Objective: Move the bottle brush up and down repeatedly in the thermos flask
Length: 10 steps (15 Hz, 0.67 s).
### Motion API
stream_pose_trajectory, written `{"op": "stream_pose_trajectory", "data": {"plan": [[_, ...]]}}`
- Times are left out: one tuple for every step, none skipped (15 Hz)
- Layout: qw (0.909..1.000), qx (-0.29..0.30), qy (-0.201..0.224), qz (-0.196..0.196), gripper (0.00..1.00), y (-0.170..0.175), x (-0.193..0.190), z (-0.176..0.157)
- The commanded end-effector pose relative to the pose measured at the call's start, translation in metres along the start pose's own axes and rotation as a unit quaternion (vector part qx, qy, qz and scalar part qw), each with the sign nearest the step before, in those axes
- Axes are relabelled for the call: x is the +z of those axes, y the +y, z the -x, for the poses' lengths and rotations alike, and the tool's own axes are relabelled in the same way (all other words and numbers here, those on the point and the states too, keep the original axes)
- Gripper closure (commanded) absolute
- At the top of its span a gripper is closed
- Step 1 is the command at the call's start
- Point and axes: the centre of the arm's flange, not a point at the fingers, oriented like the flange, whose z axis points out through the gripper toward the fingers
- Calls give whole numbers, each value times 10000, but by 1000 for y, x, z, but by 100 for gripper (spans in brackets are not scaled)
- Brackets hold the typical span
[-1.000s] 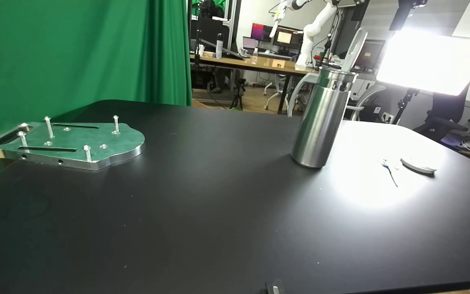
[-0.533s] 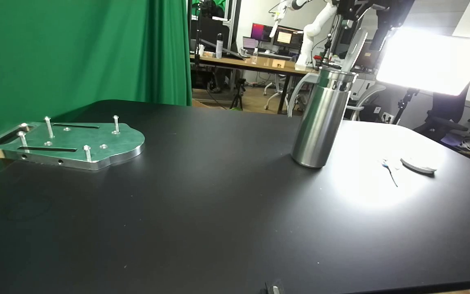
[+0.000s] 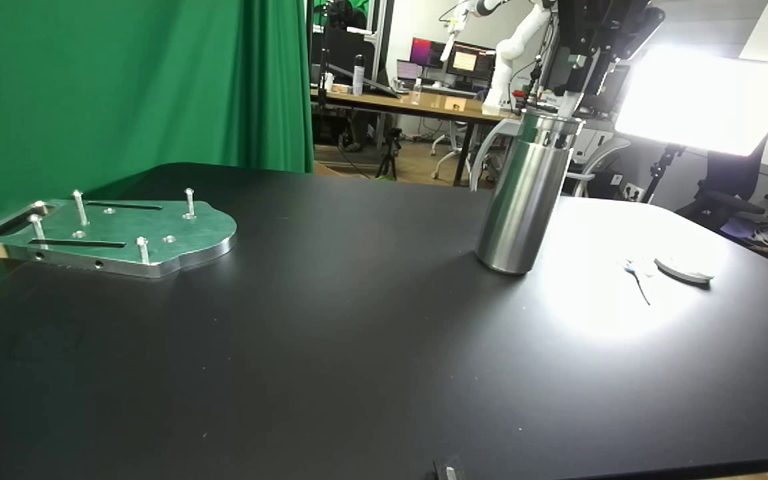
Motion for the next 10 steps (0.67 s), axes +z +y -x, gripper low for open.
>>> {"op": "stream_pose_trajectory", "data": {"plan": [[9999,83,119,-10,100,2,-9,-7],[9998,99,149,10,97,3,-9,-5],[9998,113,187,26,96,4,-8,-4],[9997,131,212,27,96,6,-8,-2],[9996,143,224,15,96,8,-8,-1],[9996,160,248,5,96,10,-9,1],[9995,176,271,3,96,12,-10,3],[9993,197,310,-4,96,14,-13,6],[9992,218,345,-2,96,16,-15,8],[9989,232,406,-5,96,17,-19,10]]}}
